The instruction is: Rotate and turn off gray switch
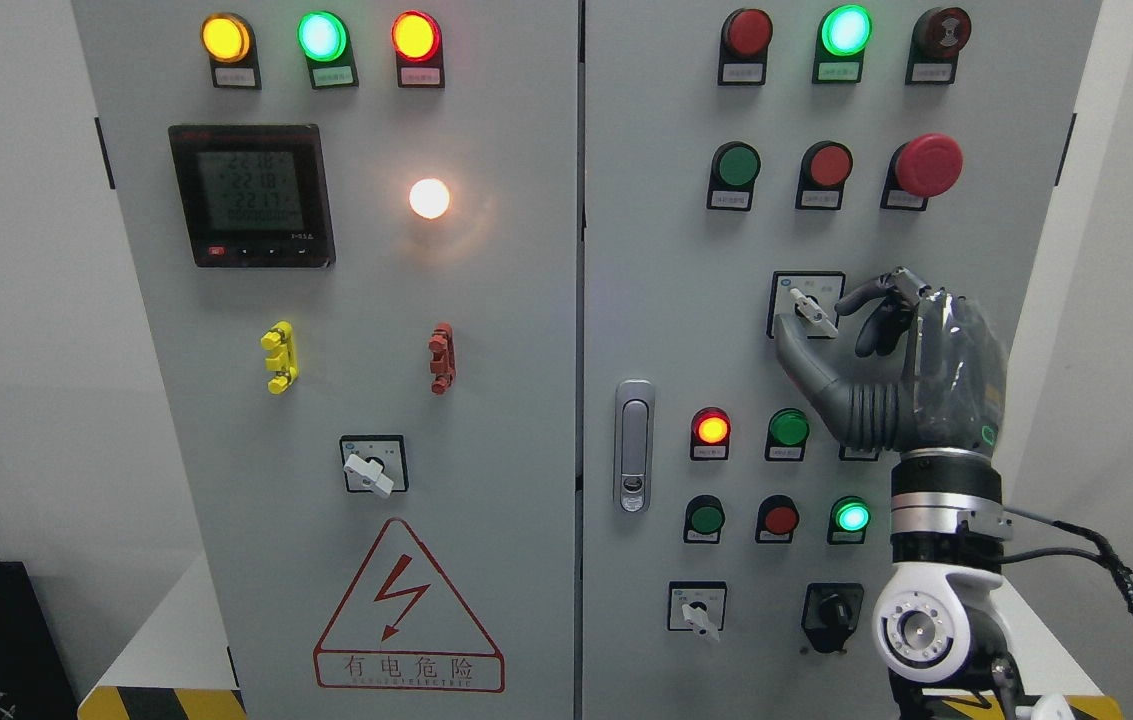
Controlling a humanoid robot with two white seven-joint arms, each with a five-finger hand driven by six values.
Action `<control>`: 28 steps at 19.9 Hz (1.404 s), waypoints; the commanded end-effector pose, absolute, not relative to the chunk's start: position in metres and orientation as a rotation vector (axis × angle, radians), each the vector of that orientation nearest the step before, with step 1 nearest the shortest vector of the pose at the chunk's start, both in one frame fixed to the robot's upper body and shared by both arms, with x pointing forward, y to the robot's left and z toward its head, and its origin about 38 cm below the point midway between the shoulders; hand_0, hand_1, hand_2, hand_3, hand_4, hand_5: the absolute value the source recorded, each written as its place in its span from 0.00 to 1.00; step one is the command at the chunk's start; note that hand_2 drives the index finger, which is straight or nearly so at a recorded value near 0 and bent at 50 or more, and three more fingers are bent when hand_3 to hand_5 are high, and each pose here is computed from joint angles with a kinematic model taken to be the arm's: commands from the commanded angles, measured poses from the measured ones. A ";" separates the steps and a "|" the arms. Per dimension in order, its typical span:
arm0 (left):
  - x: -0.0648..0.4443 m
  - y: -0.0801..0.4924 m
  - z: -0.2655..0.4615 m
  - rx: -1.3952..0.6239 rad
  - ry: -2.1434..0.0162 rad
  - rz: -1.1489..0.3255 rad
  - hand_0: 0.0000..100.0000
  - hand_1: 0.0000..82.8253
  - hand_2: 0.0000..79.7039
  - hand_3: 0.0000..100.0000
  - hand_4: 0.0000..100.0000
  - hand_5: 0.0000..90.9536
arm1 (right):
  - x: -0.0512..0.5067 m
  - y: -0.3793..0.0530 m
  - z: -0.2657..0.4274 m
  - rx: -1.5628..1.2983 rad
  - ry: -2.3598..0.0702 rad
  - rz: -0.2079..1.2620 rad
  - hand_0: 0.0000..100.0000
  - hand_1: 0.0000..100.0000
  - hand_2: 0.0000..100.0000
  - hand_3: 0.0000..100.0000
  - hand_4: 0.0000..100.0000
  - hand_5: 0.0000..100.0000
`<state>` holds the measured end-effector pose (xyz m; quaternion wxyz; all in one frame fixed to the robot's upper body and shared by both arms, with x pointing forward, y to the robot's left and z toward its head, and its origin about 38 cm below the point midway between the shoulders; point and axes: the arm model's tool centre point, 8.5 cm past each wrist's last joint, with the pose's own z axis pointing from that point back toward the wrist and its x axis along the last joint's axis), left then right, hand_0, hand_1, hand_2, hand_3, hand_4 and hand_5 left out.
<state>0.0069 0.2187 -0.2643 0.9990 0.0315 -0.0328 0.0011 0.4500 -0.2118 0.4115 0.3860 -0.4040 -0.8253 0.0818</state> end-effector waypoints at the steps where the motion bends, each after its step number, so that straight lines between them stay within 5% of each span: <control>1: 0.022 0.219 -0.264 0.063 -0.100 0.030 0.12 0.47 0.00 0.00 0.00 0.00 | 0.451 -0.209 0.411 -1.017 -2.095 0.201 0.08 0.49 0.58 0.89 0.89 1.00; 28: 0.022 0.219 -0.264 0.063 -0.102 0.030 0.12 0.47 0.00 0.00 0.00 0.00 | 0.451 -0.206 0.415 -1.030 -2.094 0.208 0.12 0.49 0.62 0.92 0.90 1.00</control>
